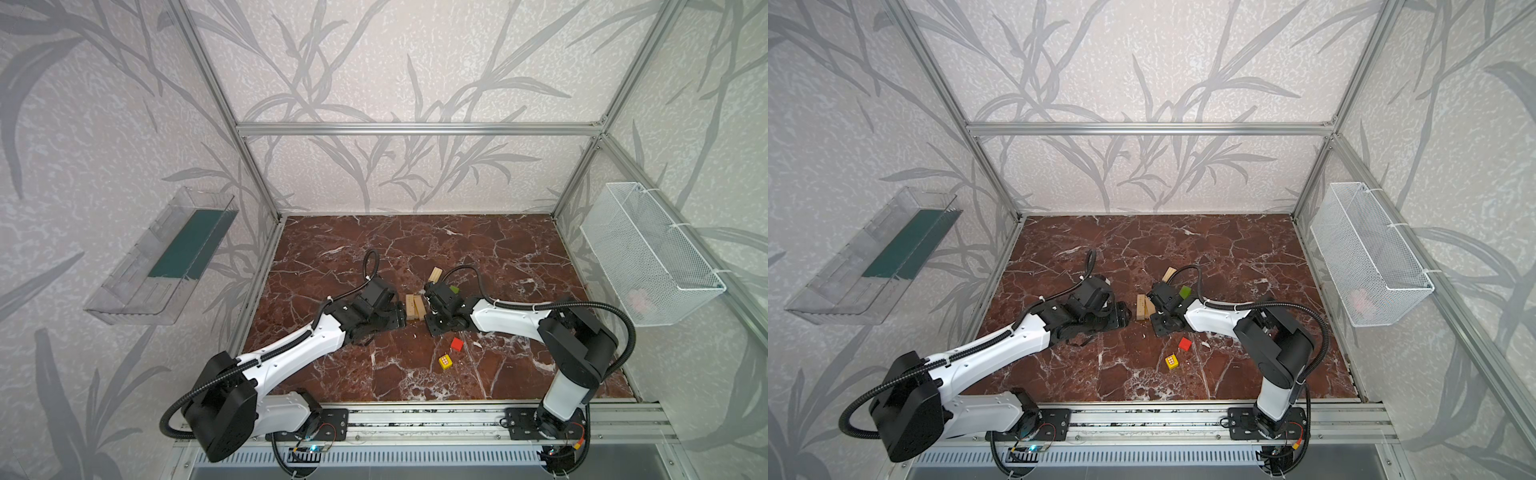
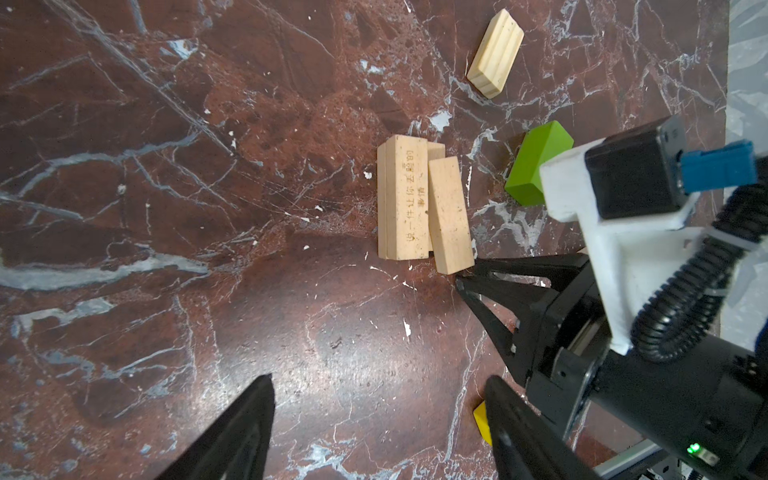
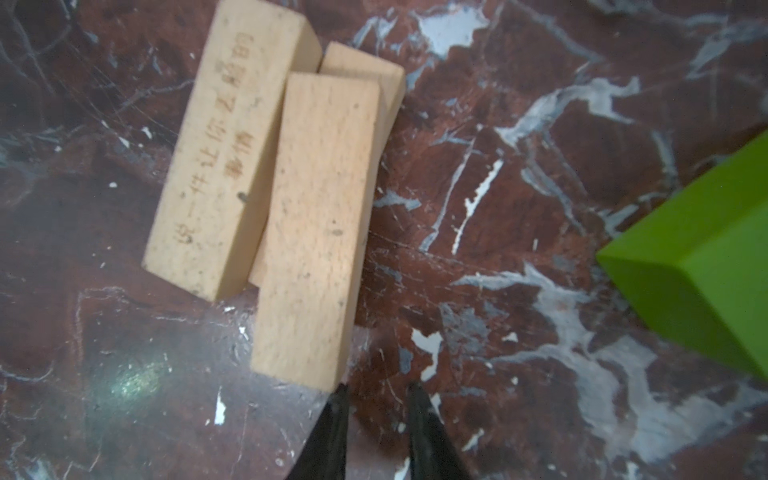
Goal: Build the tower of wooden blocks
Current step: 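Open the right gripper and raise it off the placed block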
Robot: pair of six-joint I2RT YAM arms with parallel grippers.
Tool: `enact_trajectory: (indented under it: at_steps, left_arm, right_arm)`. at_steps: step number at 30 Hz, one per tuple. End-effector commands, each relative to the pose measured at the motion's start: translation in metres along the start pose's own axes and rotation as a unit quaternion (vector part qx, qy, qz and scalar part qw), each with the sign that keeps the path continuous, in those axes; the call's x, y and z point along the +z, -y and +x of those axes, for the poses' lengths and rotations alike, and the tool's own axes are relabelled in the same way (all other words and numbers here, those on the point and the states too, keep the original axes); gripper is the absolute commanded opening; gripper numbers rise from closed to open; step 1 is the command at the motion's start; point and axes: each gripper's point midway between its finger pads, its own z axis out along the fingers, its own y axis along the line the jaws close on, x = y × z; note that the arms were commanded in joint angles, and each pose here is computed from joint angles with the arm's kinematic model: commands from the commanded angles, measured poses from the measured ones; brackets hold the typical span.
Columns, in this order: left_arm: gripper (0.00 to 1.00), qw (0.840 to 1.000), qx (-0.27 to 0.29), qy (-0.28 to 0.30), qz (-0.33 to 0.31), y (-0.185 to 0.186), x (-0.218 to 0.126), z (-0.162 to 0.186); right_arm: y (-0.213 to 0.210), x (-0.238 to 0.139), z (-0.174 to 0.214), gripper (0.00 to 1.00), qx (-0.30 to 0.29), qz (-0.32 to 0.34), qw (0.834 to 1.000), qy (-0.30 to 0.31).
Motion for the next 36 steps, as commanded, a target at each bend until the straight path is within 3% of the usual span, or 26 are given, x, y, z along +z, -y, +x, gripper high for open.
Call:
enact_trajectory:
  at_steps: [1, 25, 36]
  left_arm:
    - [0.78, 1.0, -0.003, 0.016, 0.001, 0.006, -0.004, -0.01]
    - [0.78, 1.0, -0.003, 0.017, -0.006, 0.004, -0.002, -0.01]
    - [0.78, 1.0, 0.001, 0.015, -0.003, 0.005, -0.003, -0.01]
  right_arm:
    - [0.0, 0.006, -0.005, 0.26, -0.008, 0.001, 1.0, 0.005]
    - [-0.026, -0.003, -0.028, 0.25, -0.038, -0.016, 0.998, 0.04]
    - [-0.017, -0.045, -0.03, 0.22, -0.026, -0.026, 0.997, 0.071]
